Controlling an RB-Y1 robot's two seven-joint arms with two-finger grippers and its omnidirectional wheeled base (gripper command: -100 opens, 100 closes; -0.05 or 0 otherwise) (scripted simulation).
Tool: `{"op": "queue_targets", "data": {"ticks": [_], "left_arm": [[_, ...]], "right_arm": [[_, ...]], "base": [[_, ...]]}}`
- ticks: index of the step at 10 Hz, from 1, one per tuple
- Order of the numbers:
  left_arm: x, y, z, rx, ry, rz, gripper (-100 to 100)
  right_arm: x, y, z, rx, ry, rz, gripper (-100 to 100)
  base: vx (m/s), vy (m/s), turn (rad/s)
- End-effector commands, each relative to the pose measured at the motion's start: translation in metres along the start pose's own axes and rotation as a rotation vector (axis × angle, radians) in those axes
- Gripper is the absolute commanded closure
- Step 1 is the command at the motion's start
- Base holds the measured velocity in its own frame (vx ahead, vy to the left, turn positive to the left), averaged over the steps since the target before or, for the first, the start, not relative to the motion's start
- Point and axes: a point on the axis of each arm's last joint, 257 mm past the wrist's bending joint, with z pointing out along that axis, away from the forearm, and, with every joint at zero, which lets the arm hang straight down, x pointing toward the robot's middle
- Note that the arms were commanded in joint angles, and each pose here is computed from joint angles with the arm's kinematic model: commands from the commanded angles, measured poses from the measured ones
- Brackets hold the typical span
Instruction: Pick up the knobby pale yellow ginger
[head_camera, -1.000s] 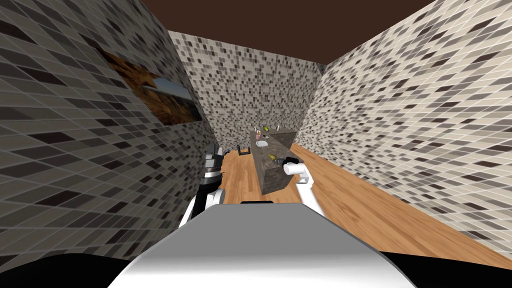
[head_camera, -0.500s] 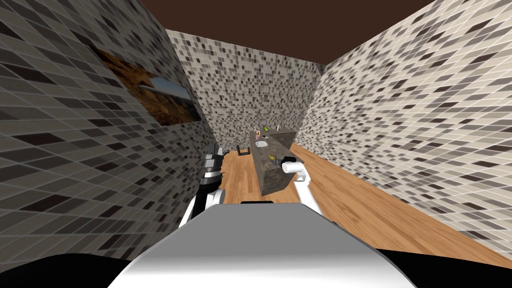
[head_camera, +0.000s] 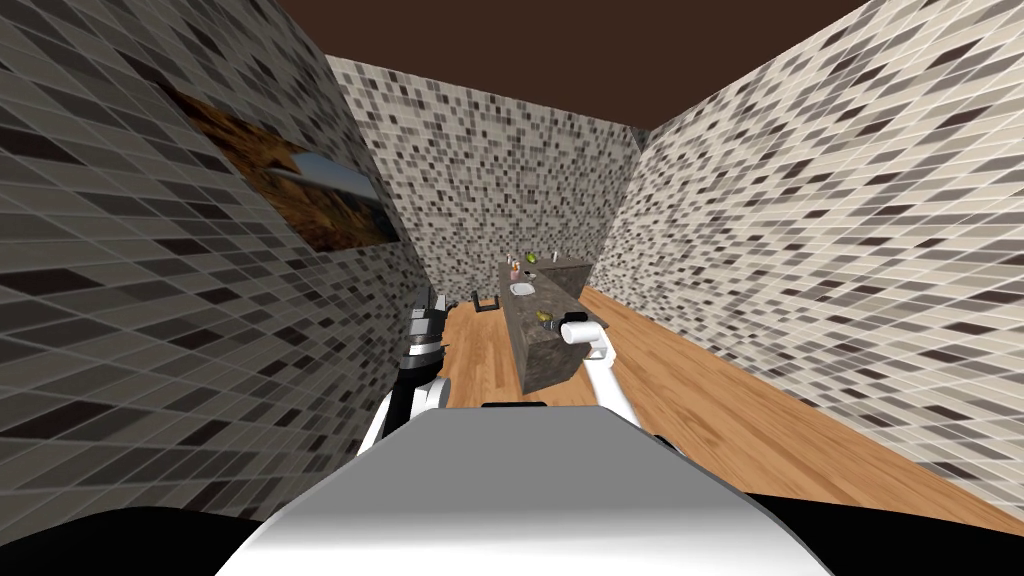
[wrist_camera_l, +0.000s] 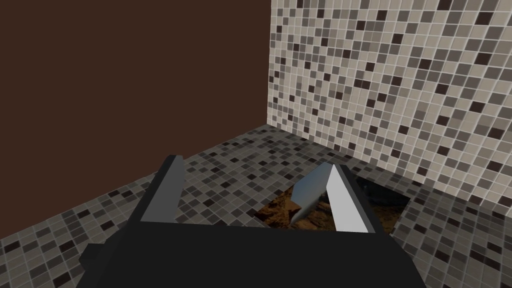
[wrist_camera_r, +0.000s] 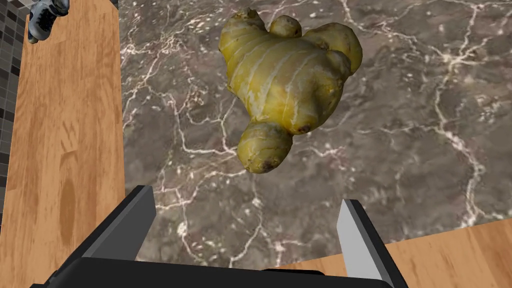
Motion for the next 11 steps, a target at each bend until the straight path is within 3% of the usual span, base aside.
{"op": "queue_targets", "data": {"ticks": [1, 4, 11], "left_arm": [[0.0, 0.0, 0.0, 0.0, 0.0, 0.0, 0], [0.0, 0.0, 0.0, 0.0, 0.0, 0.0, 0], [0.0, 0.0, 0.0, 0.0, 0.0, 0.0, 0]], "right_arm": [[-0.001, -0.001, 0.003, 0.001, -0.006, 0.037, -100], [-0.016, -0.015, 0.009, 0.016, -0.078, 0.133, -100], [-0.036, -0.039, 0.016, 0.032, -0.172, 0.322, -100]], "base": [[0.014, -0.008, 0.003], [0.036, -0.018, -0.019], [0.039, -0.026, -0.017]]}}
